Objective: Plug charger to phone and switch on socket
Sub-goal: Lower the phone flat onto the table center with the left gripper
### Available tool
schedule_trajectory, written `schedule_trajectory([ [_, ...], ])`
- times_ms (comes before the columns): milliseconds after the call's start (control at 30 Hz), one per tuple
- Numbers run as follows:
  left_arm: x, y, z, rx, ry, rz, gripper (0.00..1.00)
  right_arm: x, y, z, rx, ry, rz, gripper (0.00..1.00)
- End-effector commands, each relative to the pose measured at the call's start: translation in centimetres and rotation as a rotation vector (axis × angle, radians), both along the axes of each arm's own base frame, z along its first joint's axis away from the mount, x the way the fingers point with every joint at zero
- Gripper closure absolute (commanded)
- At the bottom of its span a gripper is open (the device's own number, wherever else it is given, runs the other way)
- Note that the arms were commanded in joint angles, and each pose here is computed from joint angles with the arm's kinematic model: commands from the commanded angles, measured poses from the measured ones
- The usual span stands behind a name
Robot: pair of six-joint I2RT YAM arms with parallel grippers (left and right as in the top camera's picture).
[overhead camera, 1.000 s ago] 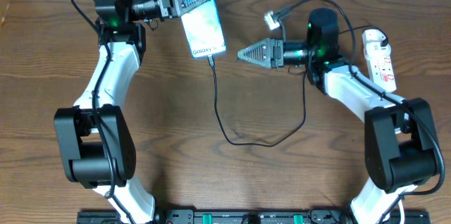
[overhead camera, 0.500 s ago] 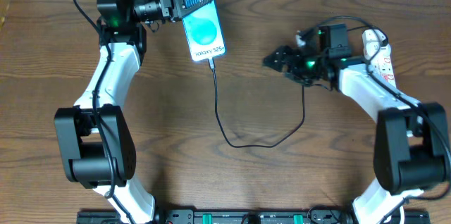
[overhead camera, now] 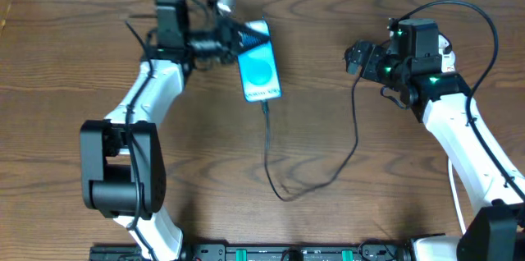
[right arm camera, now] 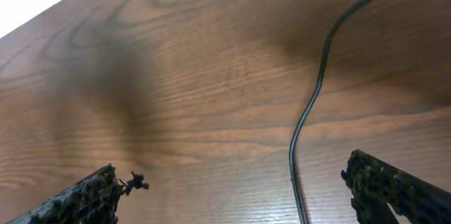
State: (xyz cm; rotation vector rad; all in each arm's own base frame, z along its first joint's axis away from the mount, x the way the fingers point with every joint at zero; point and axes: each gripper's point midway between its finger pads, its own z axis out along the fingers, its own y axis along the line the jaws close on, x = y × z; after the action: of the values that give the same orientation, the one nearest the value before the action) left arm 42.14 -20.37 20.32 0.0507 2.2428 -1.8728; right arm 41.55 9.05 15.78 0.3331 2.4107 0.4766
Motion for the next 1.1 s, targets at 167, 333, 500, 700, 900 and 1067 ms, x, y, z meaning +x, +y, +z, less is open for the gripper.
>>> schedule_trajectory([
  [167,-1.3,-1.2,-9.4,0.508,-0.06,0.086,0.92,0.2,-0.9,0.6,-0.06,-0.029,-0.005,0.01],
  [333,-3.3,-3.9,-10.8,0.6,-0.124,0.001,0.93,0.2,-0.9,0.6,-0.068,-0.032,0.004,0.01],
  [500,-4.5,-6.7,-11.1,0.593,-0.16,-0.06,0.93,0.1,-0.9,0.5,-0.072,-0.026,0.008,0.01],
  [700,-4.6,-8.5,-12.5,0.576,-0.13,-0.064,0.93,0.0,-0.9,0.4,-0.073,-0.021,0.008,0.01],
  [900,-3.4,-9.0,-14.5,0.547,-0.028,0.002,0.93,-0.1,-0.9,0.3,-0.074,-0.014,0.008,0.01],
  [1067,-3.3,-9.1,-15.5,0.545,0.012,0.016,0.93,-0.1,-0.9,0.2,-0.087,-0.016,0.022,0.01],
])
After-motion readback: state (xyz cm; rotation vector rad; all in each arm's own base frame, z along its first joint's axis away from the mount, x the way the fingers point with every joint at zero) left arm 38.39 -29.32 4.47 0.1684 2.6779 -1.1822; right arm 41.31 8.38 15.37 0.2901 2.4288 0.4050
